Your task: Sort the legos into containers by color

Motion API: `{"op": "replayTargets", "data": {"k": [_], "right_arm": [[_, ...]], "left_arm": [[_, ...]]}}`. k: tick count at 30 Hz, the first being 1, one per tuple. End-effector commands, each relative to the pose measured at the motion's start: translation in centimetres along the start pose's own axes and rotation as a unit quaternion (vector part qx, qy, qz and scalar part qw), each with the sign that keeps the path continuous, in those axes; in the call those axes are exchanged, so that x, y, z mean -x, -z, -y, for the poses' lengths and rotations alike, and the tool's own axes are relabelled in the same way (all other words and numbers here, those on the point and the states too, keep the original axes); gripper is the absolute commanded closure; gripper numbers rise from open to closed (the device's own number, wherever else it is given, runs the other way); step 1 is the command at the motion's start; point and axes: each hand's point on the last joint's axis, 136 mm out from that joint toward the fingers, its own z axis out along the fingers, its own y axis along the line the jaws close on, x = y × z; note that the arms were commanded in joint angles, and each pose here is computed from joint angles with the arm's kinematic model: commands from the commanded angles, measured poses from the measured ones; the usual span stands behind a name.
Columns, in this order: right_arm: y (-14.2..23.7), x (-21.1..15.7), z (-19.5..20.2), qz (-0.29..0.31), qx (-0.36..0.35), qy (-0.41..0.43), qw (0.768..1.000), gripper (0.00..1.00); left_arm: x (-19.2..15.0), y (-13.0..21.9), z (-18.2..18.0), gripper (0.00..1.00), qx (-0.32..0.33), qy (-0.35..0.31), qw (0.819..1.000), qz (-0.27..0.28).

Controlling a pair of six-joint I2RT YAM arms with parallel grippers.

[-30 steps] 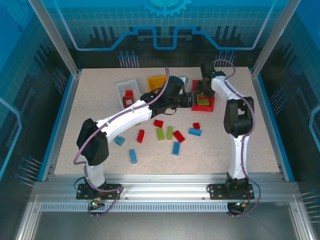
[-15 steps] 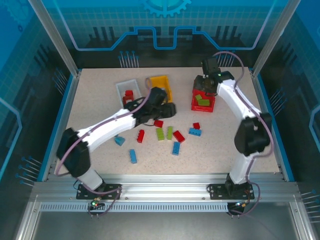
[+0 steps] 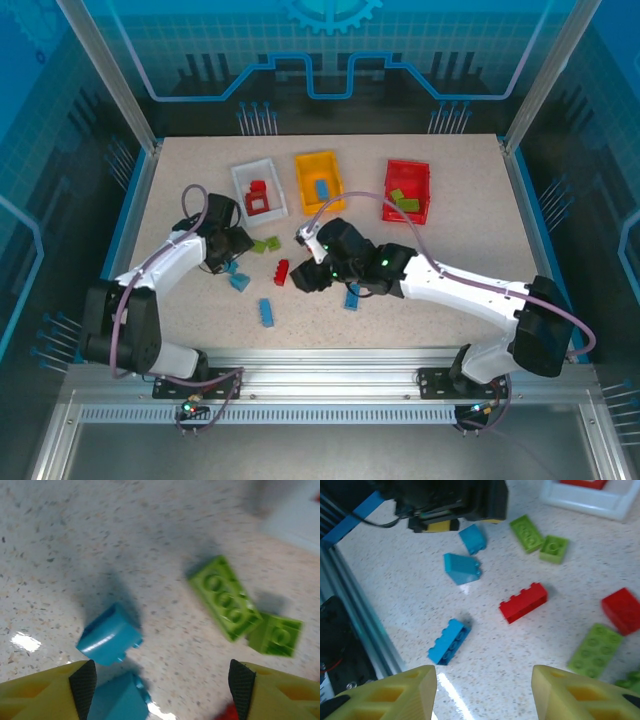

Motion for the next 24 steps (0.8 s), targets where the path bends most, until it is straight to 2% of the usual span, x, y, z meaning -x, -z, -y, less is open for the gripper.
{"op": "replayTargets", "data": {"k": [1,6,12,18,23,24], "right_arm": [[-0.8,0.6,-1.5,0.019,0.024,-0.003,1.000,0.45],[-2.1,0.2,-2.4,0.002,0.034,0.000,0.999,0.45],[-2.3,0.5,-2.6,0.002,0.035,-0.004,0.999,0.46],[-2.3,0.5,-2.2,0.004,0.025,-0.006,1.000,0.47],[-1.7,0.8,-1.6,0.015,0.010,-0.007,1.000,0.48],[-1.5,1.0,-1.4,0.019,0.005,-0.009,1.000,0.49]], "left_arm": [[-0.2,-1.2,-0.3,0.24,-0.007,0.064,0.998,-0.025],[-0.1,-2.3,-0.9,0.23,0.011,0.111,0.993,-0.031],[-0.3,-4.2,-2.1,0.30,0.024,0.142,0.989,-0.040],[-0.4,-4.6,-2.4,0.46,0.023,0.142,0.989,-0.036],[0.0,-3.1,-2.2,0.66,0.006,0.134,0.991,-0.016],[0.3,-2.5,-1.9,0.67,-0.001,0.129,0.992,-0.010]]}}
